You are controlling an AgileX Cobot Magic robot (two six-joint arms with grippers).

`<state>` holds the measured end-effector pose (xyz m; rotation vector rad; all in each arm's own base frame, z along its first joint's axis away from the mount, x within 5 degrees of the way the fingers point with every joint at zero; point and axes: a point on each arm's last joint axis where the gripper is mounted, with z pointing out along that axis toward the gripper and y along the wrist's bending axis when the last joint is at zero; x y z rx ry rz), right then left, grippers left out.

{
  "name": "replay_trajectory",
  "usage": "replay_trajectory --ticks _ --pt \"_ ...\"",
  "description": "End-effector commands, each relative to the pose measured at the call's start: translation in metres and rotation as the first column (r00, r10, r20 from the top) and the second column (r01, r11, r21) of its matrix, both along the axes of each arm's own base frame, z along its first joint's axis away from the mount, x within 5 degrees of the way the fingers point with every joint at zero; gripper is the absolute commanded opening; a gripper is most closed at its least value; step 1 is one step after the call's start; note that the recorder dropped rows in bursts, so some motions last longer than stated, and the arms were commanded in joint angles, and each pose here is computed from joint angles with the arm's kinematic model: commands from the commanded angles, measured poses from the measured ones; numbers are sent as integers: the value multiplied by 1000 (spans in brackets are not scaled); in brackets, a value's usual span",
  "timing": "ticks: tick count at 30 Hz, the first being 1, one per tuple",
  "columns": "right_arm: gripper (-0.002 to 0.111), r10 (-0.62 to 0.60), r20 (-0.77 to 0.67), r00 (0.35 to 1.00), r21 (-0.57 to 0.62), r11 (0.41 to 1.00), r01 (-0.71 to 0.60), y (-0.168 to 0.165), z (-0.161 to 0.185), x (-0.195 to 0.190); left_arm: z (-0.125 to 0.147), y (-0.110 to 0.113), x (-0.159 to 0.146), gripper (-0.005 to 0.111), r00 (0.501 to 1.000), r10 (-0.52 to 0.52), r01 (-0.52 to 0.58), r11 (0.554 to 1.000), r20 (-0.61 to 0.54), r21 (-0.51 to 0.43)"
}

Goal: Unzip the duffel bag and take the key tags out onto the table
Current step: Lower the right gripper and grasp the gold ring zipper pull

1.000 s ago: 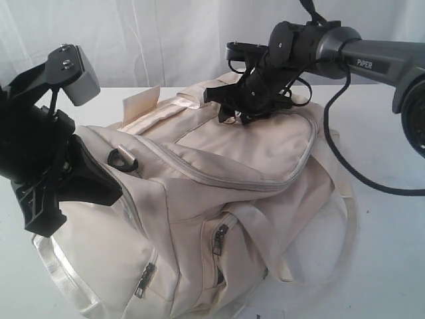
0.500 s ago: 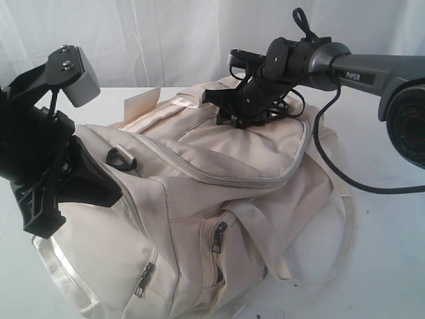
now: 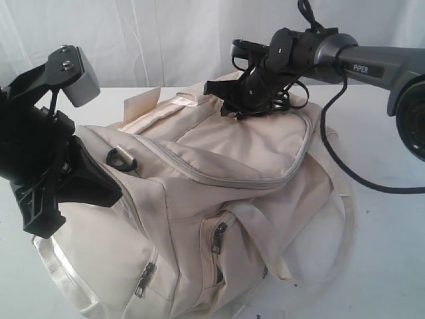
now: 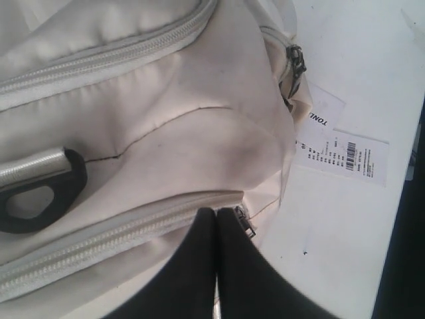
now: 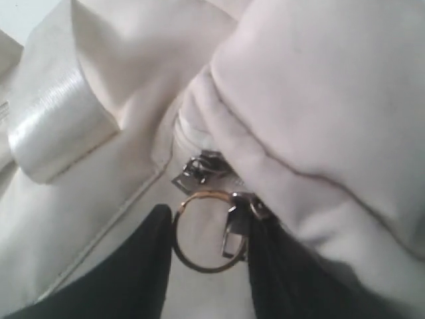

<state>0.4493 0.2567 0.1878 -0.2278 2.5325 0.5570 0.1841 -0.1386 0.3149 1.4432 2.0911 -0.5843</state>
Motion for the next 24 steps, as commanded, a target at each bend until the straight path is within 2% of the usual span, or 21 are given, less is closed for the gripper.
replay_trajectory --ticks 1,11,24 --pt "0 26 72 997 -58 998 -22 -9 26 -2 3 -3 -4 0 1000 -20 20 1000 -17 -17" --pt "0 87 128 988 -217 974 -57 -24 61 -12 3 -3 -4 0 1000 -20 20 1000 -17 -17" --pt "0 156 77 985 -434 895 -108 -43 73 -22 3 -3 -4 0 1000 -23 22 1000 -20 -16"
